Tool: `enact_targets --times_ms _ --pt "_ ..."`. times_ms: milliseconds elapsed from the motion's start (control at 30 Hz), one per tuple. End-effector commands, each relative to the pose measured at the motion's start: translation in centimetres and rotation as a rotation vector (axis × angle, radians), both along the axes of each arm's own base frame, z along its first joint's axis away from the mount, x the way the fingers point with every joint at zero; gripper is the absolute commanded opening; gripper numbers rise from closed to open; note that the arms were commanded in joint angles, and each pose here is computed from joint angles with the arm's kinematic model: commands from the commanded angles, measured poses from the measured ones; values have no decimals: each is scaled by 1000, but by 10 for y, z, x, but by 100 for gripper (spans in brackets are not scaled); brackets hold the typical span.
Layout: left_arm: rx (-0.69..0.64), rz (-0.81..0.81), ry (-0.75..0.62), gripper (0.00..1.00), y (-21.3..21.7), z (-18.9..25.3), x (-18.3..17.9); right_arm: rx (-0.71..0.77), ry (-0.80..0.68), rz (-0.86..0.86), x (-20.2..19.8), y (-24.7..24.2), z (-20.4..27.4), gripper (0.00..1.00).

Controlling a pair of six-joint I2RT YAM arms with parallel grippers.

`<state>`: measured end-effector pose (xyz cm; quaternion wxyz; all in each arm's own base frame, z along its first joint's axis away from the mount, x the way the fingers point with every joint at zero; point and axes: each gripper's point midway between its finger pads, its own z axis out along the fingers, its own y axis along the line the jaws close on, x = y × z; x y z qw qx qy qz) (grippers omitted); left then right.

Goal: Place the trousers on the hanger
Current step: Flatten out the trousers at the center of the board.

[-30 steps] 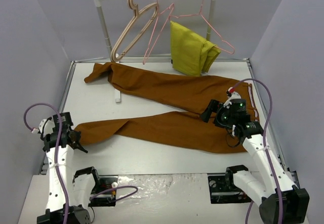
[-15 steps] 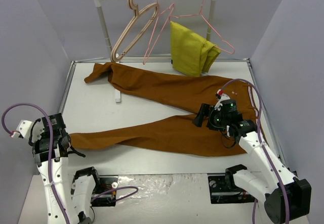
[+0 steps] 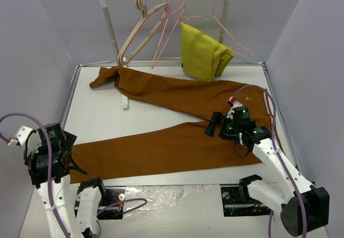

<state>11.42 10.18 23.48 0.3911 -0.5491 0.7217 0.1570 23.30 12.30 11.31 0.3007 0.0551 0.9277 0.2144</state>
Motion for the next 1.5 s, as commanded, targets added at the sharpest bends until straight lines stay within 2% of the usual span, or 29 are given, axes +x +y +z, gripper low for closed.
enact_targets --times_ms 0,100,300,500,633,767,967,1067,1200,1300,1467 --pt "-204 -242 16 86 -41 -21 40 -27 24 -21 4 -2 -1 100" --pt "-325 -299 35 90 -61 -54 54 -54 32 -75 11 -9 -4 100" --pt "-437 -342 76 95 -77 -109 74 -99 56 -266 30 -27 -22 99" --pt "-399 -390 17 97 -70 -119 110 -146 -123 -271 67 -30 15 97" --pt "-379 -419 -14 97 -64 -117 142 -168 -180 -187 93 -8 22 97" --pt "-399 -447 22 97 -62 -119 165 -227 -308 20 111 51 40 93" --pt "-390 -493 86 97 -58 -119 173 -374 -446 321 150 125 40 86" --pt "-390 -515 102 98 -60 -119 171 -450 -461 413 167 145 21 81" --pt "-395 -520 105 98 -62 -122 166 -499 -455 496 196 169 -9 79" --pt "-402 -522 113 98 -64 -127 162 -508 -436 524 208 178 -31 76" --pt "-412 -523 134 98 -65 -133 157 -493 -365 530 208 184 -70 66"
